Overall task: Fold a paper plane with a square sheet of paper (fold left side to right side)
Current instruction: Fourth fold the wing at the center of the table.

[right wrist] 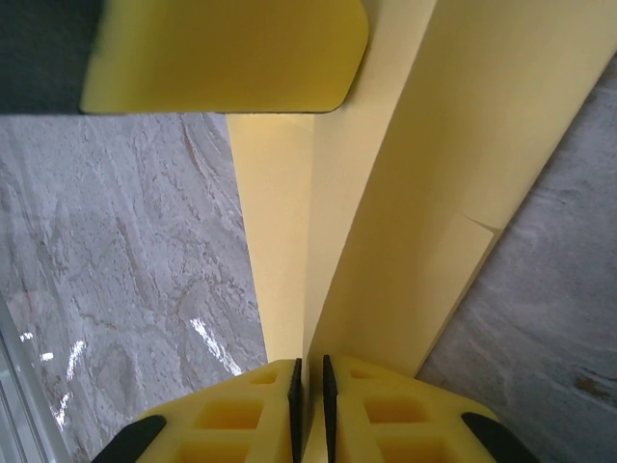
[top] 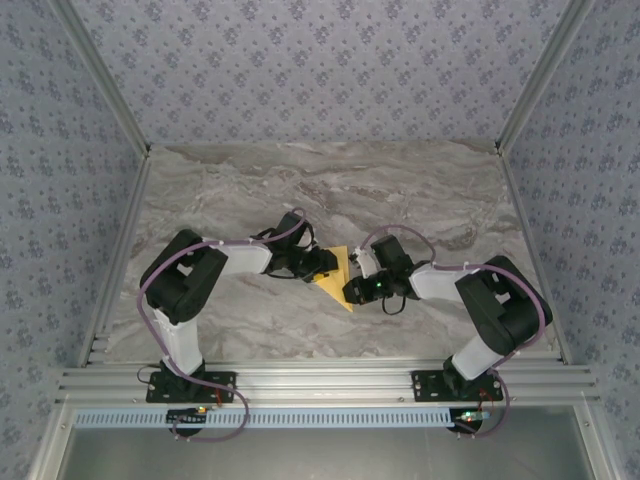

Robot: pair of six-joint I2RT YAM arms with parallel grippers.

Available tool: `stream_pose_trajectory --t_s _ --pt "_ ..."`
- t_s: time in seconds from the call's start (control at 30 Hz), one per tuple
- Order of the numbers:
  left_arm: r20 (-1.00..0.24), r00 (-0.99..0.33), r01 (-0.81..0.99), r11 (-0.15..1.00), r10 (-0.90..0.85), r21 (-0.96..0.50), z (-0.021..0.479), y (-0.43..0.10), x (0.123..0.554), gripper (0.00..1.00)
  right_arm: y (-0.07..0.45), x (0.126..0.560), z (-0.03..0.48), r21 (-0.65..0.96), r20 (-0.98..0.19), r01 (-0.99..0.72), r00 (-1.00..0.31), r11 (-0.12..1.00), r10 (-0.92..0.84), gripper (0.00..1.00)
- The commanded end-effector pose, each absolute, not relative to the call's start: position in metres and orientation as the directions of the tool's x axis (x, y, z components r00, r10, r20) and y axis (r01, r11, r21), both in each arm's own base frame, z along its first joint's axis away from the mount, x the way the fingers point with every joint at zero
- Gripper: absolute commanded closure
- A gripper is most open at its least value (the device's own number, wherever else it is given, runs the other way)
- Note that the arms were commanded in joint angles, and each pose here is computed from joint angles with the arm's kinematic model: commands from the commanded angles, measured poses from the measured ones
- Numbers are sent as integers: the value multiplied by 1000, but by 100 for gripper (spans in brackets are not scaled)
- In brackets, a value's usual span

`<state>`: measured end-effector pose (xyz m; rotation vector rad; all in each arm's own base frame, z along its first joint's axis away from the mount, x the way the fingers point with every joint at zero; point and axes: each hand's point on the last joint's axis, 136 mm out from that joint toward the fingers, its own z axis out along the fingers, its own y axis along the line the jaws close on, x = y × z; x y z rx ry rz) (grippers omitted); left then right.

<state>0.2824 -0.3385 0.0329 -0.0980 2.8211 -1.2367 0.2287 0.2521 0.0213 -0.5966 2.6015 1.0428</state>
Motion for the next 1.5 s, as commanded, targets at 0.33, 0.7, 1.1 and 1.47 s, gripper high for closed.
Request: stream_pose_trajectory --t_s 0.33,0.7,1.1,1.47 --pt "-28 -996 -38 717 -81 -696 16 -331 278 59 260 251 59 660 -416 -450 -886 602 -206 71" --pt "-35 -996 -34 712 -82 -701 19 -332 279 59 250 281 69 741 -367 -350 -926 573 -91 65" --pt "-38 -996 -31 709 -82 -704 22 -332 279 59 255 297 53 765 -313 -281 -949 579 -46 68" --pt "-38 -996 -28 710 -78 -704 22 -333 279 59 248 298 41 729 -296 -266 -953 631 -59 86"
